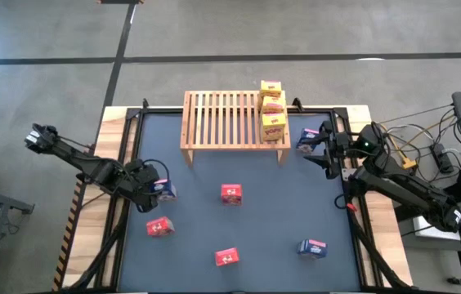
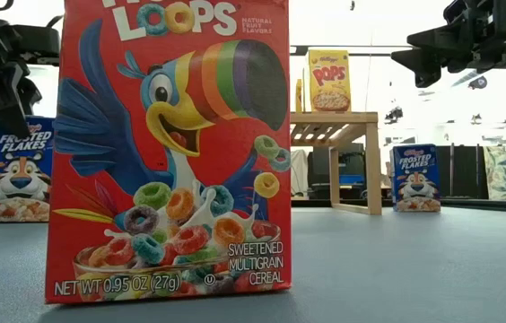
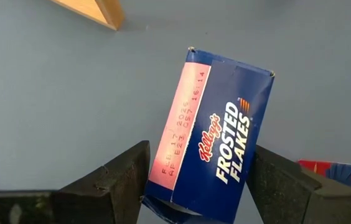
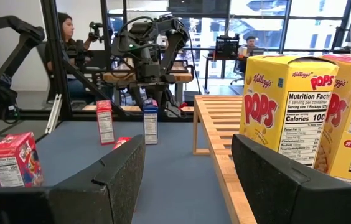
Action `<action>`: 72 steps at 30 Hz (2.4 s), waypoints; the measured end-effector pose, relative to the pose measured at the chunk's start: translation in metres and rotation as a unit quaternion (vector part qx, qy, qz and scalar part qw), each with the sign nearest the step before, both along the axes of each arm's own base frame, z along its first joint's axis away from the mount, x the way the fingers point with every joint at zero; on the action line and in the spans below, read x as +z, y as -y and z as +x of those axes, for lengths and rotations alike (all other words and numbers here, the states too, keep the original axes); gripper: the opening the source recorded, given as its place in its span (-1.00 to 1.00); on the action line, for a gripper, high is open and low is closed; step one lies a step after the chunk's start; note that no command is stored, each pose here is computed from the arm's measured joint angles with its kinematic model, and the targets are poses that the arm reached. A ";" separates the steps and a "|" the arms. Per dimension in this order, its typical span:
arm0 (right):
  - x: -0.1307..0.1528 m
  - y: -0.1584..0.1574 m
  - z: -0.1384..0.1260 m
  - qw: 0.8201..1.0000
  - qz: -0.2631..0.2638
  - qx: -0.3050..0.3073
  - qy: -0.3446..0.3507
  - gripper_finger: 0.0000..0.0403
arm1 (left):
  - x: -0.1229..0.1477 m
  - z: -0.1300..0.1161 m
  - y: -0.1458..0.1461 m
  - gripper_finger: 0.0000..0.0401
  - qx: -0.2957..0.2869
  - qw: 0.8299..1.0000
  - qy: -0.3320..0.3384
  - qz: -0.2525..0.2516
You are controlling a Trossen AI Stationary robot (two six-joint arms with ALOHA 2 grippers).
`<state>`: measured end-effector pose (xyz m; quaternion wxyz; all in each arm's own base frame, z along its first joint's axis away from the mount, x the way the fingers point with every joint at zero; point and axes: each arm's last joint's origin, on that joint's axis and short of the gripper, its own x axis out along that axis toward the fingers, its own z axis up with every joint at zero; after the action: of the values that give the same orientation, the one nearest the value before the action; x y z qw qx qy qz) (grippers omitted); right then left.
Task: Stack cereal on shelf
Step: Put the left blue cereal box on the shelf
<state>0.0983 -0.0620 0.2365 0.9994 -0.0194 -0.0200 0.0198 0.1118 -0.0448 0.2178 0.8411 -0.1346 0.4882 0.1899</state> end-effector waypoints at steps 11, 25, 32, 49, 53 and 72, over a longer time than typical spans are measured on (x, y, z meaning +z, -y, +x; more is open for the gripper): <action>0.000 0.000 0.000 1.000 0.000 0.000 0.000 0.13 | -0.002 0.006 0.003 -0.27 0.000 1.000 0.004 -0.002; 0.000 0.001 0.000 1.000 0.001 -0.007 0.000 0.13 | 0.048 0.018 0.005 -0.35 -0.018 0.994 0.106 0.028; 0.000 0.001 0.000 1.000 0.001 -0.010 0.000 0.13 | 0.078 0.029 0.005 -0.34 -0.048 0.976 0.188 0.095; 0.000 0.001 0.000 1.000 0.010 -0.011 -0.001 0.13 | 0.121 0.082 -0.039 -0.33 -0.138 0.908 0.358 0.165; -0.001 0.001 0.000 1.000 0.014 -0.011 -0.003 0.13 | 0.119 0.091 -0.067 -0.33 -0.132 0.909 0.362 0.160; -0.011 0.003 0.002 0.999 0.018 -0.024 -0.020 0.13 | 0.151 0.148 -0.191 -0.08 -0.154 0.942 0.244 0.171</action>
<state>0.0999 -0.0646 0.2256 1.0000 -0.0019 -0.0002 -0.0041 0.2597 0.1459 0.3691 0.9638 0.0460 0.2427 0.1000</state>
